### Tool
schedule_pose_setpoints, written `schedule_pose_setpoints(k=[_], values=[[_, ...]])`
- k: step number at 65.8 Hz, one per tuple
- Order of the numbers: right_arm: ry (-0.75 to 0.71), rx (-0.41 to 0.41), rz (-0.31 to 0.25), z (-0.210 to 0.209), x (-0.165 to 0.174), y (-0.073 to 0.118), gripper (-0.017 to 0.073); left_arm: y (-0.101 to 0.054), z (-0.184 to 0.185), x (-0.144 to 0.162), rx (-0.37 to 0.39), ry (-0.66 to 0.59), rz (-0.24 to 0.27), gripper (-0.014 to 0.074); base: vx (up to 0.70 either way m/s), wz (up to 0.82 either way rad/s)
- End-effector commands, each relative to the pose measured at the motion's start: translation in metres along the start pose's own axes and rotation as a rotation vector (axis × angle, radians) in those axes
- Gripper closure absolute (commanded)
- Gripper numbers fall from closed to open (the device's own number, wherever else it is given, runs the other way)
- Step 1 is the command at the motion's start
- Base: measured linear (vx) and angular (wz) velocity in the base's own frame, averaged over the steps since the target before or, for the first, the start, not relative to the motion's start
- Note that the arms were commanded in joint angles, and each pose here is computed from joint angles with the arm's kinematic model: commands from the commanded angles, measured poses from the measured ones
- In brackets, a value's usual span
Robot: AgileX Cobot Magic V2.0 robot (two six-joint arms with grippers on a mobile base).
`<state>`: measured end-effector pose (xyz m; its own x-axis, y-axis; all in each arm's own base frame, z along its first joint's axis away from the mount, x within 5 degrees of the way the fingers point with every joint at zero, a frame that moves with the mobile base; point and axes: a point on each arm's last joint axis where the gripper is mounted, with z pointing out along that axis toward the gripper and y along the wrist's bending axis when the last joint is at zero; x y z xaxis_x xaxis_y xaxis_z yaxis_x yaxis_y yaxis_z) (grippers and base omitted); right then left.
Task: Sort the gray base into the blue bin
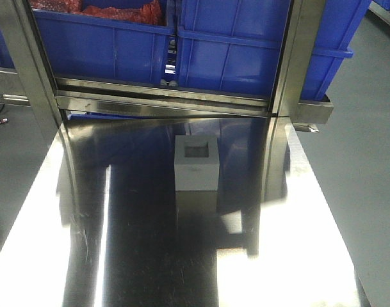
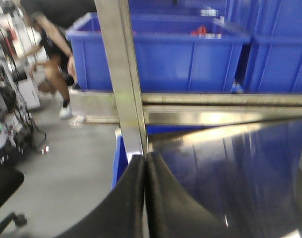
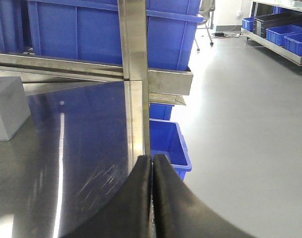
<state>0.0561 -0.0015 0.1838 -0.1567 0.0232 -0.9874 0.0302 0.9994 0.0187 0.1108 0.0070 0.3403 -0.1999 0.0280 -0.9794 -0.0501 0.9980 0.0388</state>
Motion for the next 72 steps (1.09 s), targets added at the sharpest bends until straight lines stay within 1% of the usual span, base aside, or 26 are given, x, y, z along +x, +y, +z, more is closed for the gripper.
schedule_pose_setpoints(k=[1,8,20,27,30,34,35,38,39,40,41,42,45,47,60,64,66,68,71,72], values=[[-0.053,0.004,-0.018,0.001,-0.005,0.000,0.0564,0.002,0.014,-0.023,-0.004,-0.044,-0.003,0.0600,0.00,0.00],[-0.053,0.004,-0.018,0.001,-0.005,0.000,0.0564,0.002,0.024,-0.022,-0.005,-0.028,-0.004,0.0600,0.00,0.00],[-0.053,0.004,-0.018,0.001,-0.005,0.000,0.0564,0.002,0.024,-0.022,-0.005,-0.030,-0.004,0.0589,0.00,0.00],[-0.053,0.004,-0.018,0.001,-0.005,0.000,0.0564,0.002,0.024,-0.022,-0.006,-0.039,-0.004,0.0510,0.00,0.00],[-0.053,0.004,-0.018,0.001,-0.005,0.000,0.0564,0.002,0.024,-0.022,-0.006,-0.039,-0.004,0.0441,0.00,0.00],[-0.053,0.004,-0.018,0.001,-0.005,0.000,0.0564,0.002,0.024,-0.022,-0.006,-0.039,-0.004,0.0317,0.00,0.00],[-0.053,0.004,-0.018,0.001,-0.005,0.000,0.0564,0.002,0.024,-0.022,-0.006,-0.039,-0.004,0.0269,0.00,0.00],[-0.053,0.004,-0.018,0.001,-0.005,0.000,0.0564,0.002,0.024,-0.022,-0.006,-0.039,-0.006,0.0167,0.00,0.00],[-0.053,0.004,-0.018,0.001,-0.005,0.000,0.0564,0.002,0.024,-0.022,-0.006,-0.039,-0.006,0.0113,0.00,0.00],[-0.053,0.004,-0.018,0.001,-0.005,0.000,0.0564,0.002,0.024,-0.022,-0.006,-0.039,-0.006,0.0096,0.00,0.00],[-0.053,0.004,-0.018,0.001,-0.005,0.000,0.0564,0.002,0.024,-0.022,-0.006,-0.039,-0.006,0.0027,0.00,0.00],[-0.053,0.004,-0.018,0.001,-0.005,0.000,0.0564,0.002,0.024,-0.022,-0.006,-0.040,-0.006,0.0011,0.00,0.00],[-0.053,0.004,-0.018,0.001,-0.005,0.000,0.0564,0.002,0.024,-0.022,-0.006,-0.040,-0.006,-0.0107,0.00,0.00],[-0.053,0.004,-0.018,0.001,-0.005,0.000,0.0564,0.002,0.024,-0.022,-0.006,-0.040,-0.007,-0.0142,0.00,0.00],[-0.053,0.004,-0.018,0.001,-0.005,0.000,0.0564,0.002,0.024,-0.022,-0.006,-0.039,-0.008,-0.0113,0.00,0.00],[-0.053,0.004,-0.018,0.001,-0.005,0.000,0.0564,0.001,0.024,-0.022,0.007,-0.031,-0.053,-0.0093,0.00,0.00],[-0.053,0.004,-0.018,0.001,-0.005,0.000,0.0564,0.000,0.023,-0.022,0.012,-0.029,-0.065,-0.0079,0.00,0.00],[-0.053,0.004,-0.018,0.001,-0.005,0.000,0.0564,0.000,0.023,-0.023,0.018,-0.026,-0.066,-0.0064,0.00,0.00],[-0.053,0.004,-0.018,0.001,-0.005,0.000,0.0564,-0.001,0.024,-0.025,0.026,-0.011,-0.042,-0.0043,0.00,0.00],[-0.053,0.004,-0.018,0.001,-0.005,0.000,0.0564,-0.001,0.025,-0.025,0.030,-0.007,-0.045,-0.0036,0.00,0.00]])
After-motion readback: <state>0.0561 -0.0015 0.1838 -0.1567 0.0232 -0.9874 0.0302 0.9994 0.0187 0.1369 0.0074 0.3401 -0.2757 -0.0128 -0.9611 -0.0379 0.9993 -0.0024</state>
